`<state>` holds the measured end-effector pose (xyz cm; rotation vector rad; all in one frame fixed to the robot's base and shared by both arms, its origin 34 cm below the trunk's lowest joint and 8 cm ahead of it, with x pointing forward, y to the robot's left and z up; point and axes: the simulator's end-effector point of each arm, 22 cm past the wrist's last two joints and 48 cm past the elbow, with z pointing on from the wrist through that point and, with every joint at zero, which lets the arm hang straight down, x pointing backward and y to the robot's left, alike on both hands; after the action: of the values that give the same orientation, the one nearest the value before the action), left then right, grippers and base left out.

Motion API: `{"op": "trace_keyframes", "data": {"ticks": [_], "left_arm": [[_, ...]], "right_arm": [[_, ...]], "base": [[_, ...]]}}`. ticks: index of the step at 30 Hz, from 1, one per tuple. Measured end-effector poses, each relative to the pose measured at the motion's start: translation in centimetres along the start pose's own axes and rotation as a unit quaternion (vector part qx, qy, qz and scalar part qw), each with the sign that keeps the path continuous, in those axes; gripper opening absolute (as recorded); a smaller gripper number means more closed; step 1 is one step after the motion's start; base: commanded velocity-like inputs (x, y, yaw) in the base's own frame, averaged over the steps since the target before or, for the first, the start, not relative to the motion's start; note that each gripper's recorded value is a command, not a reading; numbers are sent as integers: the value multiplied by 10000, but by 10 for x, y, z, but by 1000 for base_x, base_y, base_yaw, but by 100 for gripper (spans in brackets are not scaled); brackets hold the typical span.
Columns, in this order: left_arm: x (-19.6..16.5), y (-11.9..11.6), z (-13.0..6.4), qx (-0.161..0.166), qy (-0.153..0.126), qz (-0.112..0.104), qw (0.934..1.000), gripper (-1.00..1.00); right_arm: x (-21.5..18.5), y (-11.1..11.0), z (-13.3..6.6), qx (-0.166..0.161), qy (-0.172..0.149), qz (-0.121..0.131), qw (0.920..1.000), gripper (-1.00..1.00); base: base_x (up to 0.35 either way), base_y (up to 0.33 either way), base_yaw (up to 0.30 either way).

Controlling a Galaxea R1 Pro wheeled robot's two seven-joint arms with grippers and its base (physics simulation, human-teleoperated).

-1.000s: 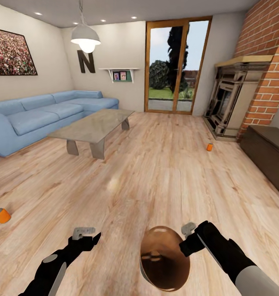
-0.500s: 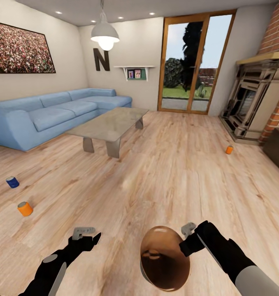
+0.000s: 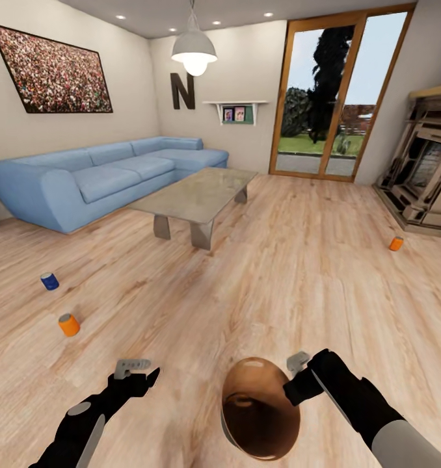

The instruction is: Put the three can of soda from the living room inside the tash can in the kitchen.

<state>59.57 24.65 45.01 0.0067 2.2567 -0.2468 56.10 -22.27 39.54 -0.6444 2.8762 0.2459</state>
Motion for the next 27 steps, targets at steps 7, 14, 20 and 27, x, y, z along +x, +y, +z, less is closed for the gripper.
{"op": "trace_keyframes", "data": {"ticks": [7,14,20,27], "left_arm": [[0,0,0,6,4,-1,10000,100],[0,0,0,6,5,-1,10000,100],[1,0,0,6,14,-3,10000,100],[1,0,0,6,19,-5,10000,100]], "right_arm": [[0,0,0,-2,3,-2,10000,-100],[0,0,0,-2,2,-7,10000,-100],[0,1,1,-9,0,-11,10000,-100],[0,2,1,-11,0,-12,10000,-100]], "base": [[259,207,21],[266,206,2],[243,209,0],[198,230,0]]}}
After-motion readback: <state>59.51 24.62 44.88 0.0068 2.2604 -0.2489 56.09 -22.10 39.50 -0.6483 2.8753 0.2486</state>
